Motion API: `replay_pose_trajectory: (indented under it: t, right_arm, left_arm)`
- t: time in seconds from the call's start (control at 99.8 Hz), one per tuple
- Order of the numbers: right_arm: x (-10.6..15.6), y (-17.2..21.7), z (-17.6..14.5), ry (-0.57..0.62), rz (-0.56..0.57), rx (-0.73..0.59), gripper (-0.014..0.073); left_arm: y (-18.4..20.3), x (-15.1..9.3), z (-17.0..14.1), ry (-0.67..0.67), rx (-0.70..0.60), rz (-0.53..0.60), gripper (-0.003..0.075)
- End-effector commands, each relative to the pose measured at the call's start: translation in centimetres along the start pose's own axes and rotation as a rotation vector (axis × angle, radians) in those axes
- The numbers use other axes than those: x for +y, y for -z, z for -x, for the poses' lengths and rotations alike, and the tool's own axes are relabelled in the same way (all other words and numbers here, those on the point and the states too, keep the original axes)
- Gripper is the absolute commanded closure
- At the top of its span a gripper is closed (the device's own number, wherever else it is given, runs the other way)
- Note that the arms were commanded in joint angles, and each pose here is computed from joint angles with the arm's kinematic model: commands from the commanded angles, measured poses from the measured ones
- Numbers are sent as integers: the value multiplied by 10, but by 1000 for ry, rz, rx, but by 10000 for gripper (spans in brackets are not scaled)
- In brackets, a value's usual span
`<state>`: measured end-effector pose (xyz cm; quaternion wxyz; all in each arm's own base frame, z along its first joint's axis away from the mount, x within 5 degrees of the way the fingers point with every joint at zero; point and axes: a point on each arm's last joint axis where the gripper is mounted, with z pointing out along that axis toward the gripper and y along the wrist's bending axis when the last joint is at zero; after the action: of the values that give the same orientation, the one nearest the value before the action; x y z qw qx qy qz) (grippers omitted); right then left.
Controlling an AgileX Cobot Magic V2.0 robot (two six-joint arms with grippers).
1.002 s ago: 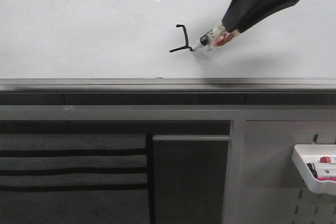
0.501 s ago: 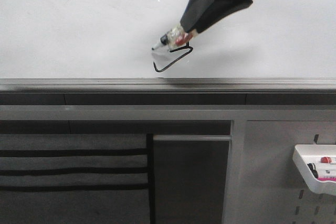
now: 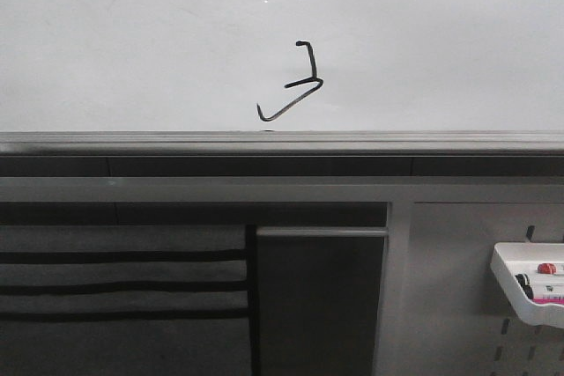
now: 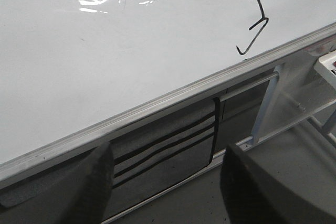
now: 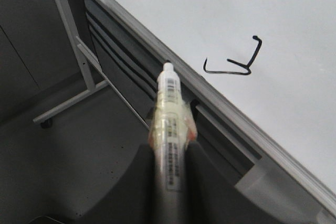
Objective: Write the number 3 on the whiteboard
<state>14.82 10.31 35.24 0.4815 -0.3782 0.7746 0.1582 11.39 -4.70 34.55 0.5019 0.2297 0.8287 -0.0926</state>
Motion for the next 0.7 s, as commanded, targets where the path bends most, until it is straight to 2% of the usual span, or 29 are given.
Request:
replay_pose_trajectory:
  t: [0.0,0.331,0.521,0.601,0.692]
  right_arm:
    - [2,16,1,39,-47,-73,642]
    - [2,18,-7,157,-64,-22,642]
    - [1,19,-5,235,-80,-39,642]
    - [1,19,-2,256,-92,-68,642]
    - [5,18,1,313,-82,-95,642]
  left_arm:
    - [5,2,13,24,-92,17,309]
    - [5,2,14,30,-106,17,309]
    - [5,0,16,68,-124,-11,309]
    - [3,-3,17,-11,-110,-35,309]
    - [-3,-12,21,-111,-96,-126,309]
